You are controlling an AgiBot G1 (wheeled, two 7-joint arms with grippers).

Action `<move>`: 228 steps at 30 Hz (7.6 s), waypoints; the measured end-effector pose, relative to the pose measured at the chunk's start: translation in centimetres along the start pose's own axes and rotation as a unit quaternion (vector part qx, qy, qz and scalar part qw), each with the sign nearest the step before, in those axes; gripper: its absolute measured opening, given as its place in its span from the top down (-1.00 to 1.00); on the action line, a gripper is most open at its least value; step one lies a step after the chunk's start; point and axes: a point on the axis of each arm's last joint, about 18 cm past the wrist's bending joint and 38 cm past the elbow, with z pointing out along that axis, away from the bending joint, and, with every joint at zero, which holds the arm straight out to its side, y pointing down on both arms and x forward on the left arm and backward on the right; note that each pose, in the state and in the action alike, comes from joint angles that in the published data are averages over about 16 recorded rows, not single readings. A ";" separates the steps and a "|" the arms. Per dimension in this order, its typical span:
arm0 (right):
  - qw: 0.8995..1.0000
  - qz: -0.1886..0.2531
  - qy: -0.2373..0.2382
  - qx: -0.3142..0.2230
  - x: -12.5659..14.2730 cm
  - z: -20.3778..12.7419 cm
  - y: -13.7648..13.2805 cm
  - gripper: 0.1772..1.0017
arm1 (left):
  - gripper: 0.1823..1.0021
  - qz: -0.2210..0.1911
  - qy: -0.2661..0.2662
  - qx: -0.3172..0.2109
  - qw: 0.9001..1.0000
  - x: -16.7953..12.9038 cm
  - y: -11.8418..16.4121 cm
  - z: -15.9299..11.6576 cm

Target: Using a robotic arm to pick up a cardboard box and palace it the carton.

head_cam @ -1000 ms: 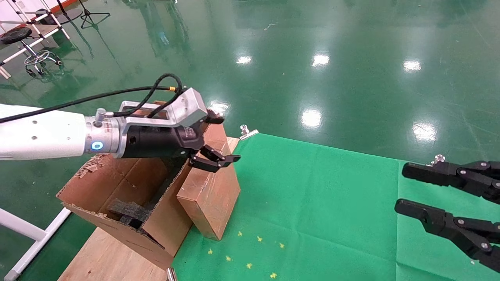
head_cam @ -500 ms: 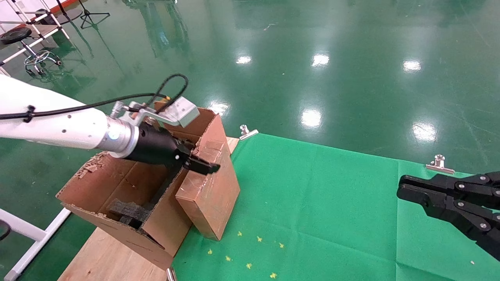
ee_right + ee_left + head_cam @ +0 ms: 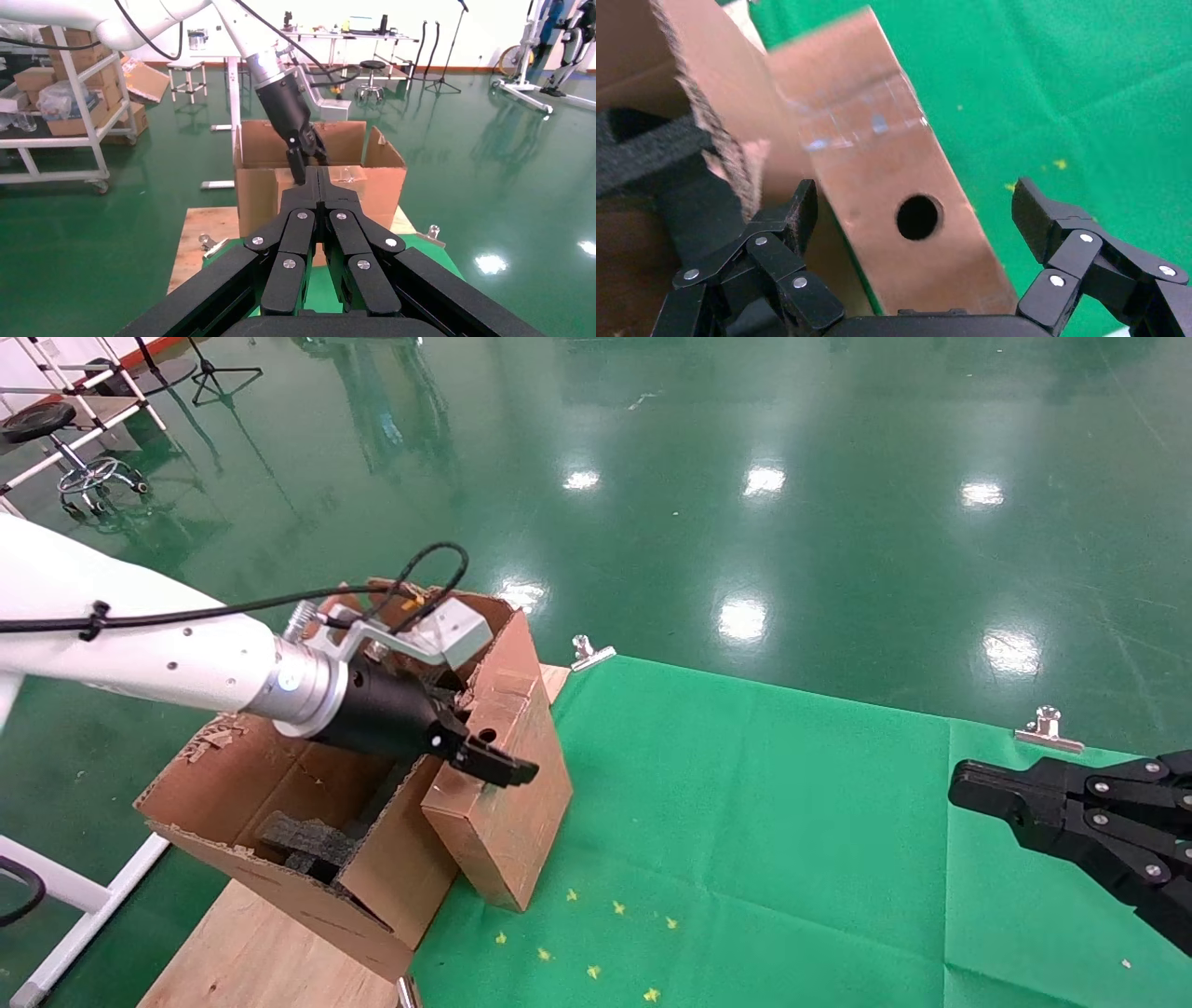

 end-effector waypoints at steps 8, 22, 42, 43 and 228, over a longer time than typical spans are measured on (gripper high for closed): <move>1.000 0.000 0.000 0.000 0.0 0.0 0.0 0.94 | -0.99 0.001 0.000 -0.006 1.000 0.1 0.2 0.1; 1.000 0.000 0.000 0.000 0.0 0.0 0.0 0.65 | -0.77 0.000 -0.001 -0.001 1.000 0.0 0.1 0.0; 1.000 0.000 0.000 0.000 0.0 0.0 0.0 -0.39 | 0.18 0.031 0.001 0.049 0.998 -1.4 -1.8 -2.9; 1.000 0.000 0.000 0.000 0.0 0.0 0.0 -0.44 | 0.22 0.036 0.001 0.059 0.998 -1.6 -2.1 -3.6; 1.000 0.000 0.001 0.000 0.0 0.0 0.0 -1.00 | -1.00 0.145 0.129 0.305 0.932 -2.5 -0.7 -2.9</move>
